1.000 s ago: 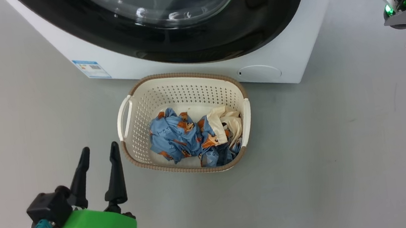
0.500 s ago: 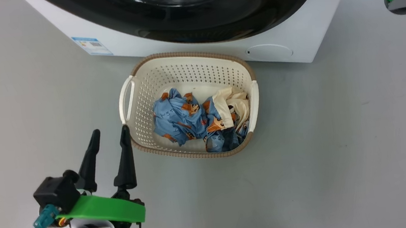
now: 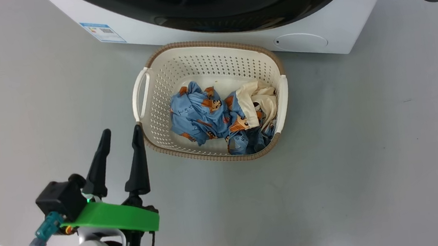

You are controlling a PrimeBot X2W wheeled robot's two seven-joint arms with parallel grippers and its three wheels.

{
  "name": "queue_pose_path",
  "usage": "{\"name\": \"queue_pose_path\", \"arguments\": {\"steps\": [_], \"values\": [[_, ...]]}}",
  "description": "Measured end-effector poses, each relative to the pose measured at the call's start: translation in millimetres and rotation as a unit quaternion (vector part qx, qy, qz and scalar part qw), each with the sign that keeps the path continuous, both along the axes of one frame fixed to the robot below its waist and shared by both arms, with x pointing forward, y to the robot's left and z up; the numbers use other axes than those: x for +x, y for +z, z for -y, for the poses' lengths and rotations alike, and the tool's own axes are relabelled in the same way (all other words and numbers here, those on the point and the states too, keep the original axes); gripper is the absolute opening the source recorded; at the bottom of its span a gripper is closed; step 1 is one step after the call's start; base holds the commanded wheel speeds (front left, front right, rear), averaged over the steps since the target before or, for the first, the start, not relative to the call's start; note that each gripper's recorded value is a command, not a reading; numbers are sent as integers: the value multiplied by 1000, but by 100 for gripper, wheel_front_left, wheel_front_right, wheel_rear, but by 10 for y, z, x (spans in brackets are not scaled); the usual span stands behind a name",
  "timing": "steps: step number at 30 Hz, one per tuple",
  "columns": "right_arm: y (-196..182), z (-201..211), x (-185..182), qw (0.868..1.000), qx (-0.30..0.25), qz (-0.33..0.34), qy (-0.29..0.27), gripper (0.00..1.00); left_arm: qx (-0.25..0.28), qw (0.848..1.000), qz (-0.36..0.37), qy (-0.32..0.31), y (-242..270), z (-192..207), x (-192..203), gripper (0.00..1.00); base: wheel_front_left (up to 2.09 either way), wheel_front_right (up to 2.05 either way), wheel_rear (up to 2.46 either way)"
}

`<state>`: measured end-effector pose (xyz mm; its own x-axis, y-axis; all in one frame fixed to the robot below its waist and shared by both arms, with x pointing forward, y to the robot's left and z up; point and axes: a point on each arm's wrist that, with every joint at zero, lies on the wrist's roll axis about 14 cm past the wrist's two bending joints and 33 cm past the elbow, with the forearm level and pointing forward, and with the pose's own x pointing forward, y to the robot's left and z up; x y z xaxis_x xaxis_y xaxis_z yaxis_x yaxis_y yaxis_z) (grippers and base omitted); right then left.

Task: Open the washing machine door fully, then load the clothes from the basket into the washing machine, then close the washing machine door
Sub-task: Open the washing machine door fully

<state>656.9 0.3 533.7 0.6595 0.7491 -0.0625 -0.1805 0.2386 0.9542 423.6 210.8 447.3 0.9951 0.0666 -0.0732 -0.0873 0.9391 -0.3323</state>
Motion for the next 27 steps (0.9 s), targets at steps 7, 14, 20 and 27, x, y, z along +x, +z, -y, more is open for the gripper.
{"name": "queue_pose_path", "arguments": {"steps": [7, 14, 20, 27], "values": [[40, -58, -66, 1000, -12, 5, 17, 0, 0, 1000, 8, -1, 53, 9, 8, 100, 0, 0, 0], [46, -85, -229, 999, -28, 10, 32, 0, -3, 1000, 18, -3, 133, 23, 5, 100, 0, 0, 0], [43, -180, -461, 997, -38, 10, 60, 0, -4, 999, 32, -2, 230, 21, -4, 100, 0, 0, 0], [69, -267, -668, 996, -44, 14, 81, 0, -5, 999, 35, -5, 262, 56, -58, 100, 0, 0, 0]]}}
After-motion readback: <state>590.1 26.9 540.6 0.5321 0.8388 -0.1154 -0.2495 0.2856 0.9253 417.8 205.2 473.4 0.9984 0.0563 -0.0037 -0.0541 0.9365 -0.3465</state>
